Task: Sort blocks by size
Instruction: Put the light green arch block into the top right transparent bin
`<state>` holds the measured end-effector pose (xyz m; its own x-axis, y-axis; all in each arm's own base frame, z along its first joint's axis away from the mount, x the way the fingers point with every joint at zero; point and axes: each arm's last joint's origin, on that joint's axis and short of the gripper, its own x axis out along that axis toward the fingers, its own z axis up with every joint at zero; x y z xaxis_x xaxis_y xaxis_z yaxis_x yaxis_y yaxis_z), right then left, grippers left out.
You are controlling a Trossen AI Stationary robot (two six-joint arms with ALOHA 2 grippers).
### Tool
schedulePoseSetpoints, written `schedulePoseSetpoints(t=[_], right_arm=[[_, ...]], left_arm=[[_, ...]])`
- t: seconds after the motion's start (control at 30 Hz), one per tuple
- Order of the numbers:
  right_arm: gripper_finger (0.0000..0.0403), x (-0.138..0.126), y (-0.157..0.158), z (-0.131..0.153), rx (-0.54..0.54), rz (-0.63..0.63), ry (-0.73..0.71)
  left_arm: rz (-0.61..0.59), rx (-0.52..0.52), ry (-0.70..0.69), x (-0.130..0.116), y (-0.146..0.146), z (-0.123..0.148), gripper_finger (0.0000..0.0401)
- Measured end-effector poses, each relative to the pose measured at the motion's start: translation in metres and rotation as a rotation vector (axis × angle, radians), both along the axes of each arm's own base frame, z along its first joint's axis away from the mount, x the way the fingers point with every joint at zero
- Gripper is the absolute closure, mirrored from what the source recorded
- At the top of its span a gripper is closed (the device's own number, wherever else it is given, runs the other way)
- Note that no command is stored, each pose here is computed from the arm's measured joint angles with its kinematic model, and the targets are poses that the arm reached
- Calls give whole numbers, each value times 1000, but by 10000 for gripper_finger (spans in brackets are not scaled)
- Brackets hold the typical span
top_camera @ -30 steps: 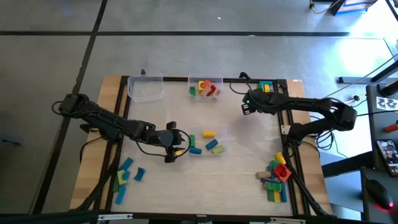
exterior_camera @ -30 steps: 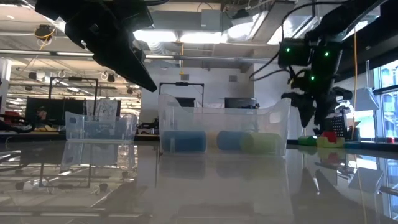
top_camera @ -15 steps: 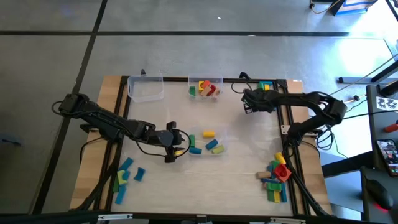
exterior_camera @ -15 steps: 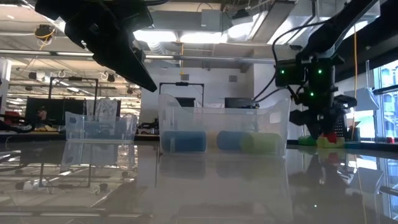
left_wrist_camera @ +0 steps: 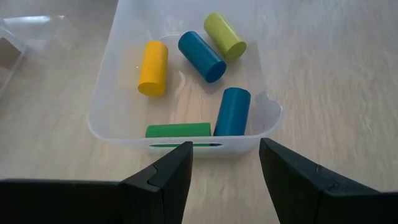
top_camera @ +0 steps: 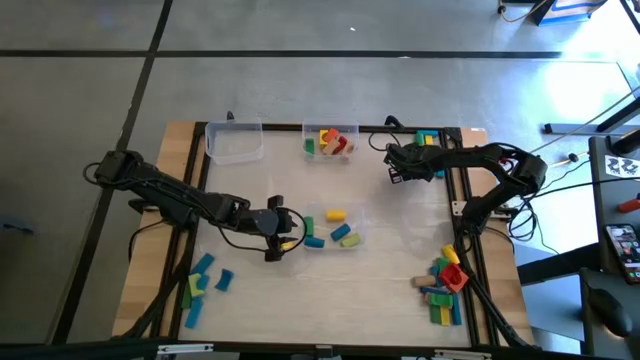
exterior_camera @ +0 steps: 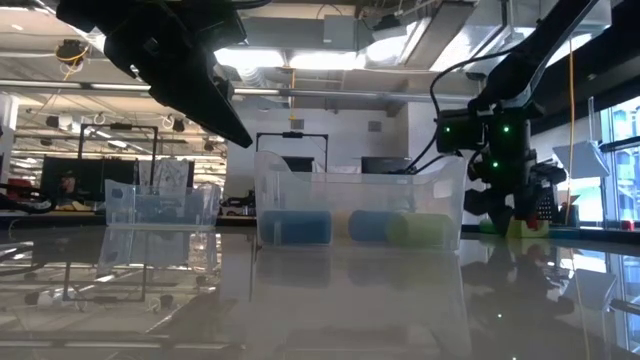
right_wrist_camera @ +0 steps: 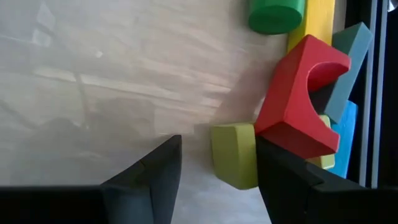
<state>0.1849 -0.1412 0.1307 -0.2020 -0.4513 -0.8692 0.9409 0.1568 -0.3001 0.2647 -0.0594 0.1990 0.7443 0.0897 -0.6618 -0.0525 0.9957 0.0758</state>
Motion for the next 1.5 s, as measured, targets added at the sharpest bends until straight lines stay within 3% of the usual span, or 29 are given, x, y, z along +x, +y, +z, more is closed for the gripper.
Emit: schedulePoseSetpoints(t=[0.2, 0.6, 0.9, 1.3, 1.5], right_arm=[[222, 1, -1, -2, 5, 22, 22], [355, 0, 0, -3, 20, 78, 66], [338, -1, 2, 1, 45, 86, 27], [345, -4, 12, 30, 164, 113, -227], [344, -3, 14, 43, 153, 150, -340]], left_arm=[[0, 0, 0, 0, 0, 0, 219], [0, 0, 0, 0, 0, 0, 219], [0, 0, 0, 0, 0, 0, 219], [0, 0, 0, 0, 0, 0, 219], [0, 0, 0, 0, 0, 0, 219]])
